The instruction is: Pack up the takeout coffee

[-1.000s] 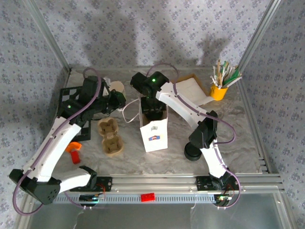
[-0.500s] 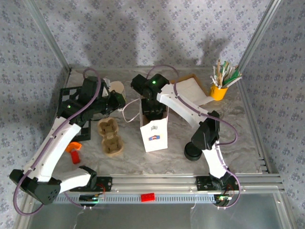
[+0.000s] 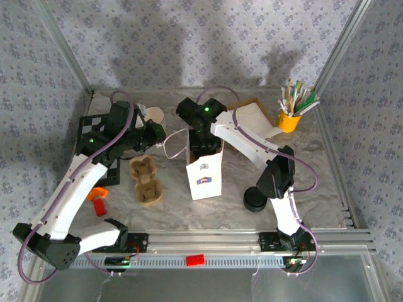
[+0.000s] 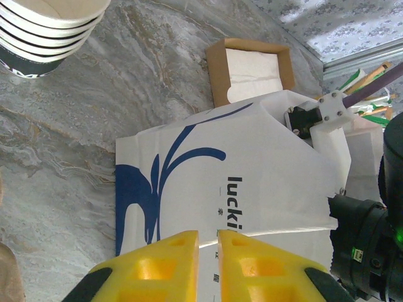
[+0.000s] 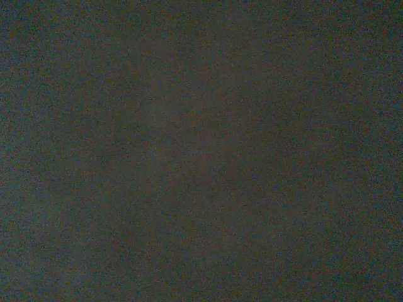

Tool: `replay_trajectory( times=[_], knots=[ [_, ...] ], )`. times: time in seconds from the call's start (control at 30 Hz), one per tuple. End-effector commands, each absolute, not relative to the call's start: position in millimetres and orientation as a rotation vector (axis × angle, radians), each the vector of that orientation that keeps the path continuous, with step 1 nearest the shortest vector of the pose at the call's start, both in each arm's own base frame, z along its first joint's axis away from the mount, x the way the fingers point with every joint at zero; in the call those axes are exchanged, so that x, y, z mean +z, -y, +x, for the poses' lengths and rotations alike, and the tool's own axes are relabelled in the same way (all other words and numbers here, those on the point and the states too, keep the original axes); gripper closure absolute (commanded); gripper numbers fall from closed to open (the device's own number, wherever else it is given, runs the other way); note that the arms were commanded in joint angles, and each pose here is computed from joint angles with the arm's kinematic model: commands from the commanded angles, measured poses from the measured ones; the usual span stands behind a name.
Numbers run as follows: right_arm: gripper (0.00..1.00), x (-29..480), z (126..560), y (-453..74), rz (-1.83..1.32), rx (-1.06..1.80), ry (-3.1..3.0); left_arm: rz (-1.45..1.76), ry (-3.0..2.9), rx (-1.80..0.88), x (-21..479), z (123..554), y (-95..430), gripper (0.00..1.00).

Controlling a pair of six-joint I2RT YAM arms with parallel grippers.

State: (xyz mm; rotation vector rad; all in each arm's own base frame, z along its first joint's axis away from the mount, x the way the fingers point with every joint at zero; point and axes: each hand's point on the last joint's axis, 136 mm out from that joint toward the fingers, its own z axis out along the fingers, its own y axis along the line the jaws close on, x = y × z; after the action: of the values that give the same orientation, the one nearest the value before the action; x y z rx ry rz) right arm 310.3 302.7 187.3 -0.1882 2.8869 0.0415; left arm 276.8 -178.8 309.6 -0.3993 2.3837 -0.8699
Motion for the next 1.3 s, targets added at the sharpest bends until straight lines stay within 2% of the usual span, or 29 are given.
replay_trajectory(
  times=[0.0,0.77,1.27],
  knots=[
    [0.55,170.2,297.3,-301.3,-0.210,0.024,-2.968,-0.378,-2.397,-0.873,306.5,275.7,179.3,0.84],
    [0.44,188.5,297.4,-296.0,-0.202,-0.016,-2.920,-0.371,-2.394,-0.884,308.6,274.6,180.1,0.83],
    [0.33,208.8,297.1,-300.6,-0.208,0.022,-2.879,-0.368,-2.394,-0.888,309.4,275.1,181.2,0.84]
  ],
)
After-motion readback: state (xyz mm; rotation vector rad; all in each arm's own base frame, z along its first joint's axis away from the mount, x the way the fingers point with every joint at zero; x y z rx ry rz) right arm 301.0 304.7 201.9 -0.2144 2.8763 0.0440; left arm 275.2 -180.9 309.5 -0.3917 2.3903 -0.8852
